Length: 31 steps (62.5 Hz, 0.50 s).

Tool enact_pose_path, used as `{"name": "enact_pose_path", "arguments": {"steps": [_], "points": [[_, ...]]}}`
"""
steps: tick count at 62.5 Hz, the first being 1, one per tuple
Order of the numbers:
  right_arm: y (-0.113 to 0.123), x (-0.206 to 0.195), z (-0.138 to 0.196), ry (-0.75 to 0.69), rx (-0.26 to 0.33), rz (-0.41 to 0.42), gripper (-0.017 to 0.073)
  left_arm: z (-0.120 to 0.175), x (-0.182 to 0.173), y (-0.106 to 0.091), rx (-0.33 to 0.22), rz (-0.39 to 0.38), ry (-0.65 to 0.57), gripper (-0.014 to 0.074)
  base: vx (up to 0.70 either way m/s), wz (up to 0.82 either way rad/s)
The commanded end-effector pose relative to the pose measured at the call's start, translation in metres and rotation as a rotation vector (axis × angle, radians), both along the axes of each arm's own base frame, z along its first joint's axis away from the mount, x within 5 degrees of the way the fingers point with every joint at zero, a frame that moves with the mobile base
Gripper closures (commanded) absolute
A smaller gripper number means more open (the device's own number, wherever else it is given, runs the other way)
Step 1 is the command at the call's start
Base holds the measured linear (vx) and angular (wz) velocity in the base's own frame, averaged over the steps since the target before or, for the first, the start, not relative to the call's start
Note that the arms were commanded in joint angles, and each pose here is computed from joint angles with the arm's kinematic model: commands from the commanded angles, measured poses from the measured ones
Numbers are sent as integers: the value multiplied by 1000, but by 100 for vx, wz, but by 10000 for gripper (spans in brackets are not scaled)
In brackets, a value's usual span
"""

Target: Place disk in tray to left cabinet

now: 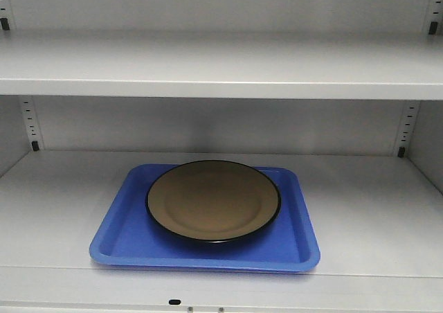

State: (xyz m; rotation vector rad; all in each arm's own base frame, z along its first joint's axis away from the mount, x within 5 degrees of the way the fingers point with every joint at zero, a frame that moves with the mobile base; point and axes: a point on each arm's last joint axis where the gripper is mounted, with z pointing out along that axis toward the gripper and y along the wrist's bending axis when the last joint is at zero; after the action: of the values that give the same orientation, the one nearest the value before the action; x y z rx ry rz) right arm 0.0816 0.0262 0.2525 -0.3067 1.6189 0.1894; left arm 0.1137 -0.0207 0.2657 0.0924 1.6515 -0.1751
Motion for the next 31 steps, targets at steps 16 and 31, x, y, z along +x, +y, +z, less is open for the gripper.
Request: {"name": "enact_pose_path", "arguments": {"steps": [16,31], "points": [[2,1,17,-113,15,18,563,20,1,4,-34,44,-145,600,0,0],[2,1,17,-113,15,18,563,20,1,4,-34,44,-145,600,0,0]]}}
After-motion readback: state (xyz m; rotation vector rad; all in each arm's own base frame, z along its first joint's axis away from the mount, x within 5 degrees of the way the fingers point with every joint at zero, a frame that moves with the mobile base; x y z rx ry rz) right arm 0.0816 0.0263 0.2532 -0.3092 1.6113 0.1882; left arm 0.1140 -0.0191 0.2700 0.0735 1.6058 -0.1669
